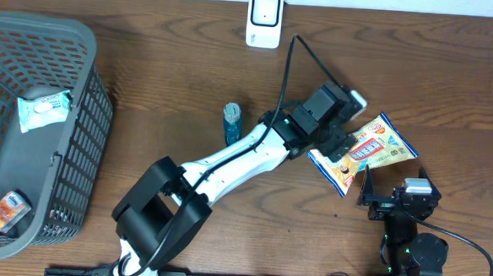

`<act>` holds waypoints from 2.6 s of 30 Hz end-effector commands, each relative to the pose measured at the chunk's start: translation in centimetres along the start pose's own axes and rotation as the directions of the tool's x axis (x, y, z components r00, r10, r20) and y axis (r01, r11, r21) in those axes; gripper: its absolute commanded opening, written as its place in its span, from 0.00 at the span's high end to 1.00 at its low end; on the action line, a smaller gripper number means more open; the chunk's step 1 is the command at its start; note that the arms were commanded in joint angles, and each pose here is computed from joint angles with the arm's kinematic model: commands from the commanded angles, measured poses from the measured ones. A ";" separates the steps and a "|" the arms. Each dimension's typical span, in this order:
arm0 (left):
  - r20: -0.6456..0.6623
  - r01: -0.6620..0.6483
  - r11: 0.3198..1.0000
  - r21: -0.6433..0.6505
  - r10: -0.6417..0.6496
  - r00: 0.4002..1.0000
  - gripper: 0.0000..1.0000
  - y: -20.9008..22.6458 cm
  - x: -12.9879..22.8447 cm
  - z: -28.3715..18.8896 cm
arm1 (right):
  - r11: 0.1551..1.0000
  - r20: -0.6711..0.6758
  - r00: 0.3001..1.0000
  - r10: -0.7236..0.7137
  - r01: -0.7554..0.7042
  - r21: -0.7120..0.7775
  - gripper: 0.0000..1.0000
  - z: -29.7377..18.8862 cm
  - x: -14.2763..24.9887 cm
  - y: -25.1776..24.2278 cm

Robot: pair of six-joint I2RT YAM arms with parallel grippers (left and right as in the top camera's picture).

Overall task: Scan the item barcode
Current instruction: 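Carry the wet-wipes pack right and turn it over the table, then move the wet-wipes pack toward the scanner and release it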

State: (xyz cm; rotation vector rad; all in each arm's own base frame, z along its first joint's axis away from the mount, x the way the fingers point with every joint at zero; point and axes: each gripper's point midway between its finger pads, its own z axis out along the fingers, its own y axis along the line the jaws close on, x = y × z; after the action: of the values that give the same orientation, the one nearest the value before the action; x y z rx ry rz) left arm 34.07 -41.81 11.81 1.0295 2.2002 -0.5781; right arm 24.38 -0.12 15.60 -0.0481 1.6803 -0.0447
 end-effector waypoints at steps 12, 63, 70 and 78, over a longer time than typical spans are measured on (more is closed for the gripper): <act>-0.181 0.088 0.951 0.296 -0.034 0.983 0.02 -4.5 6.3 4.6 | 1.000 0.003 1.000 -0.010 0.010 -0.012 0.01 0.0 0.0 0.3; -0.242 0.244 0.814 -0.527 -0.419 0.875 0.75 13.5 11.6 -1.6 | 1.000 0.003 1.000 -0.010 0.010 -0.012 0.01 0.0 0.0 0.3; -0.071 0.259 0.845 -0.467 -0.328 0.942 0.13 11.5 4.3 -6.3 | 1.000 0.003 1.000 -0.009 0.009 -0.012 0.01 0.0 0.0 0.3; 0.202 0.341 0.830 -0.441 -0.278 0.939 0.02 12.4 -2.9 -16.8 | 1.000 0.003 1.000 -0.010 0.010 -0.012 0.01 0.0 0.0 0.3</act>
State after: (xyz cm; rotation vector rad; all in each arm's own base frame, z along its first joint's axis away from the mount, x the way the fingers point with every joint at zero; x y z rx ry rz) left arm 38.76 -27.96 20.76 0.4255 2.3115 -0.2154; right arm 24.38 -0.12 15.60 -0.0481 1.6803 -0.0447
